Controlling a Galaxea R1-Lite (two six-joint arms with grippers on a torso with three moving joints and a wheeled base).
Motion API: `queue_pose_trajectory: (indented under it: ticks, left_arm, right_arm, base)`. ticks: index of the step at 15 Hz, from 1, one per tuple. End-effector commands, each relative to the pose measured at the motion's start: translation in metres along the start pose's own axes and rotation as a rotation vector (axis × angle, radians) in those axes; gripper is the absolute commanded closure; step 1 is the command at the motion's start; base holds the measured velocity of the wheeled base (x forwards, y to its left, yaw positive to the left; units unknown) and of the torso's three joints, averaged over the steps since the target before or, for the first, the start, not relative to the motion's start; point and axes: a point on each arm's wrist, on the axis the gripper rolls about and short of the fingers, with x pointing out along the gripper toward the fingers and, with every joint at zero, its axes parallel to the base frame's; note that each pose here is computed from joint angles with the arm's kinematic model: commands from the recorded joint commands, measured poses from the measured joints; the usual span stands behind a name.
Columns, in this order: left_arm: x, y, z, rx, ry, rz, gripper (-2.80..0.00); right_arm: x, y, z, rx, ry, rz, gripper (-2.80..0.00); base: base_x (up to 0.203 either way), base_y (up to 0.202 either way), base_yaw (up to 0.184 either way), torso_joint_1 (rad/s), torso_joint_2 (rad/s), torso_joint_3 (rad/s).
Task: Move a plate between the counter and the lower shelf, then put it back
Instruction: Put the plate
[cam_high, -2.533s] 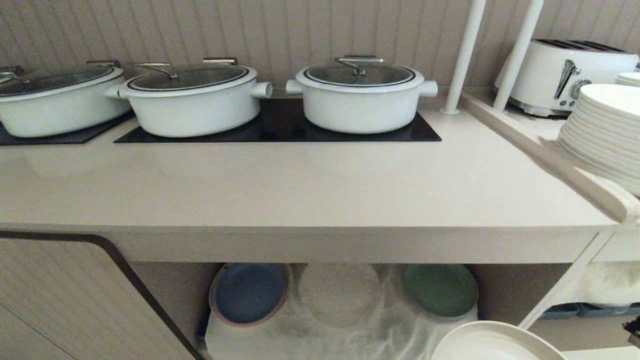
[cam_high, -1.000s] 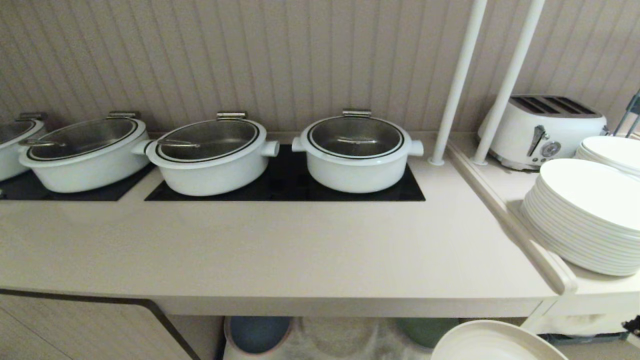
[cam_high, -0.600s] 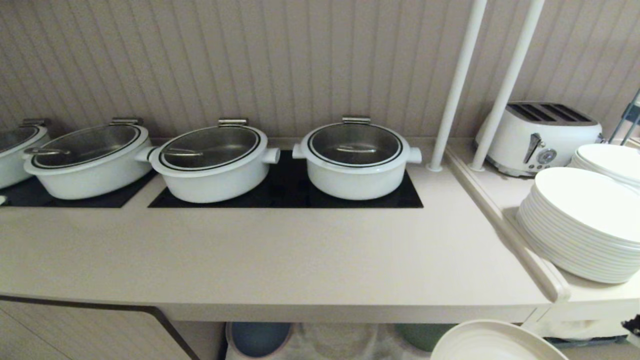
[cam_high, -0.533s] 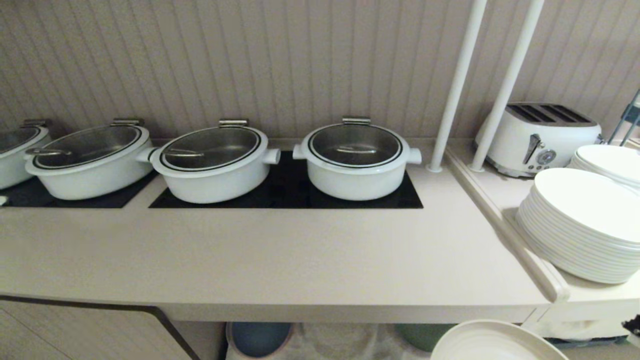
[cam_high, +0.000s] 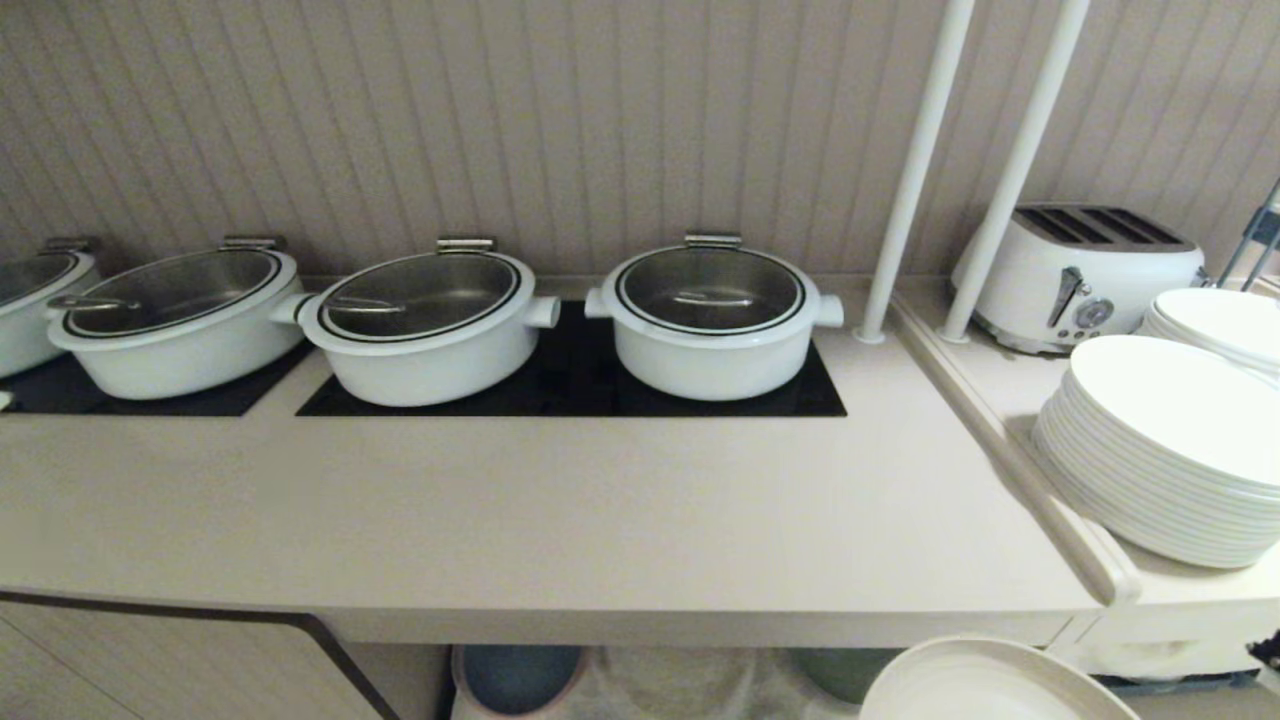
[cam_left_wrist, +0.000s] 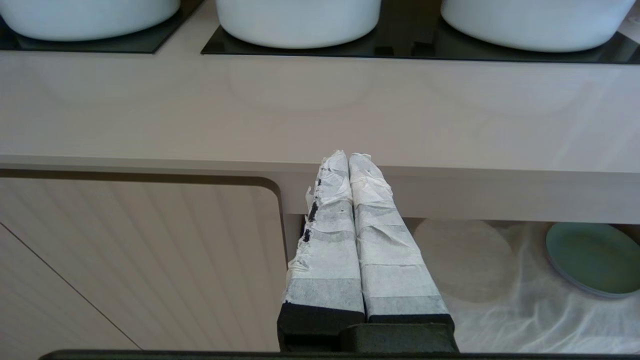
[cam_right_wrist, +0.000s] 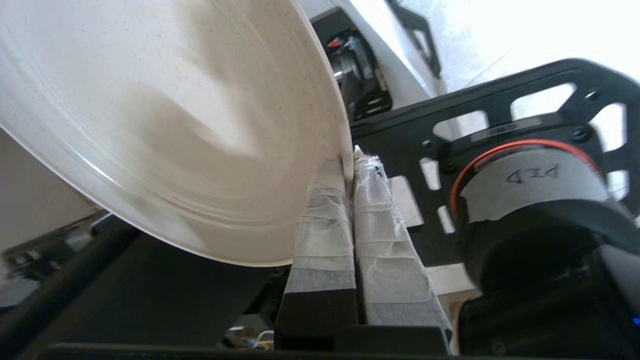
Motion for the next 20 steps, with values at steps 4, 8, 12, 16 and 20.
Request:
queue_pose_trajectory:
  ticks: [4,8,12,16,20]
  left_arm:
    - [0.0,0.0,0.0,-0.001,0.0,0.0,0.0]
    - [0.0,0.0,0.0,-0.001,0.0,0.0,0.0]
    - [0.0,0.0,0.0001,-0.001,-0.002,0.0,0.0]
    - [0.0,0.0,0.0,-0.001,0.0,0.0,0.0]
    - [0.0,0.0,0.0001,-0.001,-0.002,0.0,0.0]
  right_arm:
    - [-0.0006,-0.0005,-0.001,0.039,0.014,0.015,0.0]
    - [-0.0002,-0.002,-0.0021,0.063,0.013,0.017,0.0]
    - [-0.0001,-0.0015,-0.002,0.062,0.018,0.023,0.0]
    - [0.0003,-0.0011,-0.002,0.059,0.02,0.021,0.0]
    - [0.0008,0.0013,0.0,0.06,0.016,0.03,0.0]
  base:
    - [0.0,0.0,0.0,0.0,0.0,0.0]
    - [0.0,0.0,0.0,0.0,0.0,0.0]
    - [0.0,0.0,0.0,0.0,0.0,0.0]
    - [0.0,0.0,0.0,0.0,0.0,0.0]
    - [0.0,0.0,0.0,0.0,0.0,0.0]
